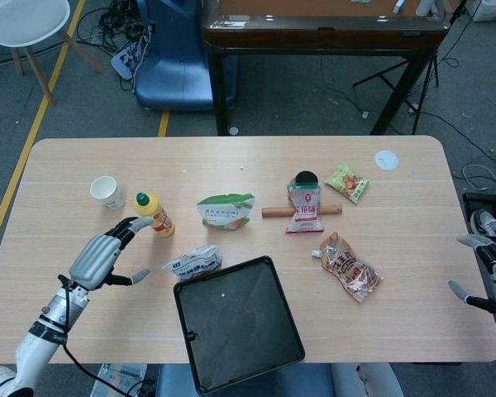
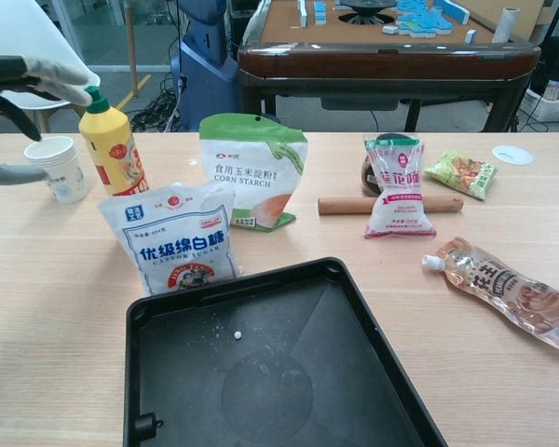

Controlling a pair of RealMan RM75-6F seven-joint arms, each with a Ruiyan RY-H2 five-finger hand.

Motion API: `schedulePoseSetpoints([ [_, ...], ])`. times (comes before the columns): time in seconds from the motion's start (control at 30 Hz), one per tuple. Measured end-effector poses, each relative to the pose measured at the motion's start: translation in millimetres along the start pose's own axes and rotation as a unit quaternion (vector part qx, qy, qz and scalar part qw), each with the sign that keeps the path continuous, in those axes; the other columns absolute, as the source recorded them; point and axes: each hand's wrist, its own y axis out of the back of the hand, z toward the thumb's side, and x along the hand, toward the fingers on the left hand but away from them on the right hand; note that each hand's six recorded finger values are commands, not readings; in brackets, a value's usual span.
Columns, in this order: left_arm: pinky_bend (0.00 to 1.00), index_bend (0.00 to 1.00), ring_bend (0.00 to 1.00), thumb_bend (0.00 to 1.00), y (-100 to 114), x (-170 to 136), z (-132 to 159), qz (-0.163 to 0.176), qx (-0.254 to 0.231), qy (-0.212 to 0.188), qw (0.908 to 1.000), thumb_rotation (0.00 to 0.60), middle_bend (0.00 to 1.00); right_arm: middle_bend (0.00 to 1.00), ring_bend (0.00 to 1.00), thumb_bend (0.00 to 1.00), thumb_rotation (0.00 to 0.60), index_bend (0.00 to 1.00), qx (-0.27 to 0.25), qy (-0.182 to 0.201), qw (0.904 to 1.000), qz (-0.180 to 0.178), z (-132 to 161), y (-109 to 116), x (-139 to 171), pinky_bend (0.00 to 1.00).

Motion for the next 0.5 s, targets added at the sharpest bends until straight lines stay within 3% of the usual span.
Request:
schedulePoseSetpoints([
  [0.2, 0.25, 0.10, 0.08, 0.22, 26, -36, -31, 0.047, 0.044, 0.064, 0.9959, 0.600, 0.12, 0.26, 0.20, 0.20, 0.600, 0.24, 0.000, 0.009, 0.9998, 0.017, 3, -5, -2, 0.21],
  [0.5, 0.25, 0.10, 0.08, 0.22, 38, -105, -68, 0.100, 0.135, 0.170, 0.9711, 0.600, 0.12, 0.27, 0.20, 0.20, 0.600, 0.24, -0.004, 0.039, 0.9985, 0.037, 16, -14, -5, 0.21],
])
